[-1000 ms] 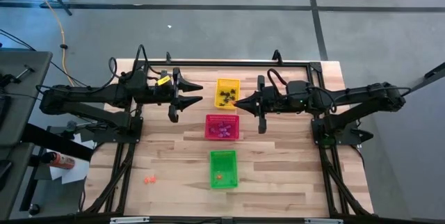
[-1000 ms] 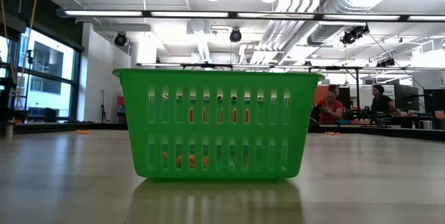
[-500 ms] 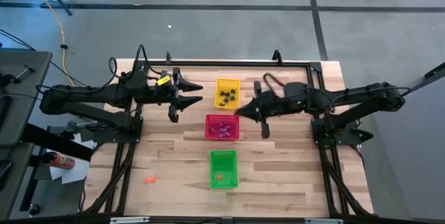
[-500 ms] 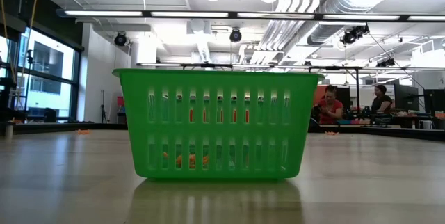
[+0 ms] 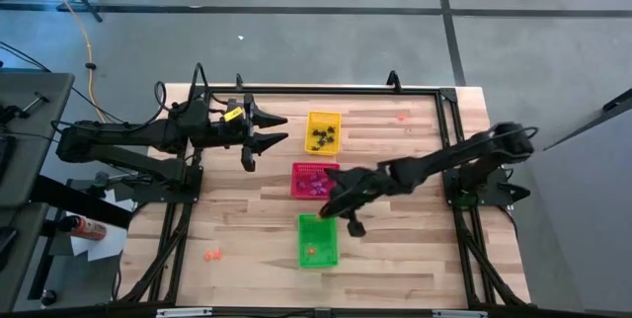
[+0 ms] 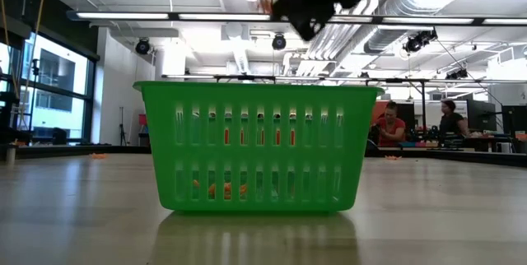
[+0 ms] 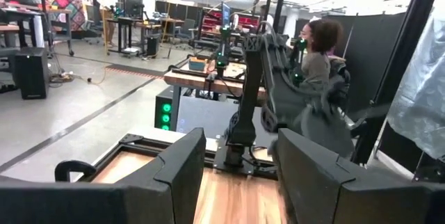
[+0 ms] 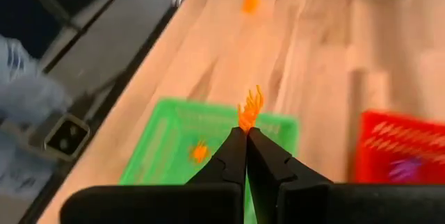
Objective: Sort Halloween decoration
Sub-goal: Put the orange spider toy into the green bin
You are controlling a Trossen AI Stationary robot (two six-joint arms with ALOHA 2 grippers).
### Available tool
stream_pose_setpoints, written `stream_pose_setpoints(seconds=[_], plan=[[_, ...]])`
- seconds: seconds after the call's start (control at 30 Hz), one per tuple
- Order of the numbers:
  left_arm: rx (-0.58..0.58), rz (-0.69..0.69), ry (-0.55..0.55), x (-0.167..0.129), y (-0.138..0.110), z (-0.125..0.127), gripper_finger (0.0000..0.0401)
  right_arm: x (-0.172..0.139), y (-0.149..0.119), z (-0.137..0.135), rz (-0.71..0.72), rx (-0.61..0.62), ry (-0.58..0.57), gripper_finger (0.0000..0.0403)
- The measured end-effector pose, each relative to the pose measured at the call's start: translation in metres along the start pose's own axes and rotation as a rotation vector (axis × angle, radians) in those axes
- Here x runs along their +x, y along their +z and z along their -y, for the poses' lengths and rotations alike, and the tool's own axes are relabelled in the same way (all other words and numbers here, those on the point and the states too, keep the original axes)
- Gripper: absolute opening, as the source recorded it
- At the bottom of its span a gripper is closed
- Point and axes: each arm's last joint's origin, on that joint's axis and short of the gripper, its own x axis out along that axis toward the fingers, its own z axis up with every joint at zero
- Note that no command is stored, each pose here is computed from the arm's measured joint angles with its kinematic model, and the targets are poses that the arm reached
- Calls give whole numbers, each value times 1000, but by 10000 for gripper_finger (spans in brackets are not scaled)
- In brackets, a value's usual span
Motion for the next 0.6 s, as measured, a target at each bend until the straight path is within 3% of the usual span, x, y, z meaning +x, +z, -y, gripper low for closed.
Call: stream_pose_setpoints(seconds=[0.3,0.6], plan=[[-2,-1,1,0,0,0,170,46,-35,-13,-150,-35,70,0],[-2,-1,2,0,0,0,170,57,-39,-20,-135,-56,56,0]])
